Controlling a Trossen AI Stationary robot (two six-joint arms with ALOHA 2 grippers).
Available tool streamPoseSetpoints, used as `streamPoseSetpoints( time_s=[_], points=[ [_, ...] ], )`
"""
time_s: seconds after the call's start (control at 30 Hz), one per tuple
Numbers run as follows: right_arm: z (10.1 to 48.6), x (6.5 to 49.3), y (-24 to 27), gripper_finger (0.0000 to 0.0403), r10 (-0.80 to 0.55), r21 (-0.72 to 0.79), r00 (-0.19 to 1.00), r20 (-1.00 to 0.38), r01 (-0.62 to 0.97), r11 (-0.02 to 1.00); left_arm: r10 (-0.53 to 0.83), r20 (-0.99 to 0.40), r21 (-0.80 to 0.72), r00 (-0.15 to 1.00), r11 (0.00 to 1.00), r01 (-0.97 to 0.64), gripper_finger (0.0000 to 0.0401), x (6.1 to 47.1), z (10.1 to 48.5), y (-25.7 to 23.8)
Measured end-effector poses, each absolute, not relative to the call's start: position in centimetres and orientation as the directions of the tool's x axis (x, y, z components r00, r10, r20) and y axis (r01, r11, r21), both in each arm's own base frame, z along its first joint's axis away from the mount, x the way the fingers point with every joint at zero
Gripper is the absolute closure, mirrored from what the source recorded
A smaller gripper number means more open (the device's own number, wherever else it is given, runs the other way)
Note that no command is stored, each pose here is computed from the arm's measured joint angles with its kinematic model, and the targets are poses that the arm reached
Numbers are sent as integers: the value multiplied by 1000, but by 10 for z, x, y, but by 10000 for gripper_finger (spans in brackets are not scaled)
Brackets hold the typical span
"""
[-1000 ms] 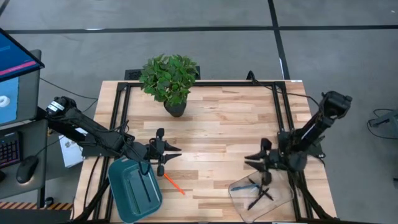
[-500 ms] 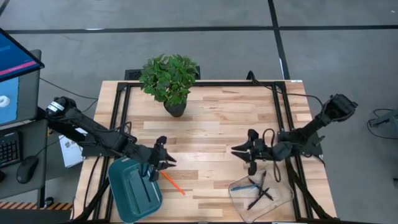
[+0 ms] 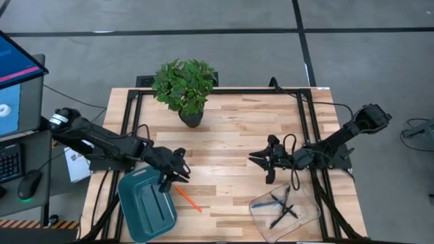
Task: Sort pens & pencils
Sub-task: Put the orange pencil into the blue bin
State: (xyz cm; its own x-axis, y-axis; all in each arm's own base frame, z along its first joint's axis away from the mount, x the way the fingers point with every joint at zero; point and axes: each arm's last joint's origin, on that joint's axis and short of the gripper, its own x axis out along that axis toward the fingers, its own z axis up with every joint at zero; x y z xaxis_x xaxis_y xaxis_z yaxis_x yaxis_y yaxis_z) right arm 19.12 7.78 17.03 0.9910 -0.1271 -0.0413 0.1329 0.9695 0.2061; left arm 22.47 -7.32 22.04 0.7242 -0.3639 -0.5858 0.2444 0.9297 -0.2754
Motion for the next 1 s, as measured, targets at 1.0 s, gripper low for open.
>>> streamPoseSetpoints(
  time_s=[1.0],
  points=[
    [167, 195, 72, 300, -97, 189, 992, -79, 110, 976, -566, -739, -456, 365, 819, 348, 330, 286, 171, -100]
  ],
)
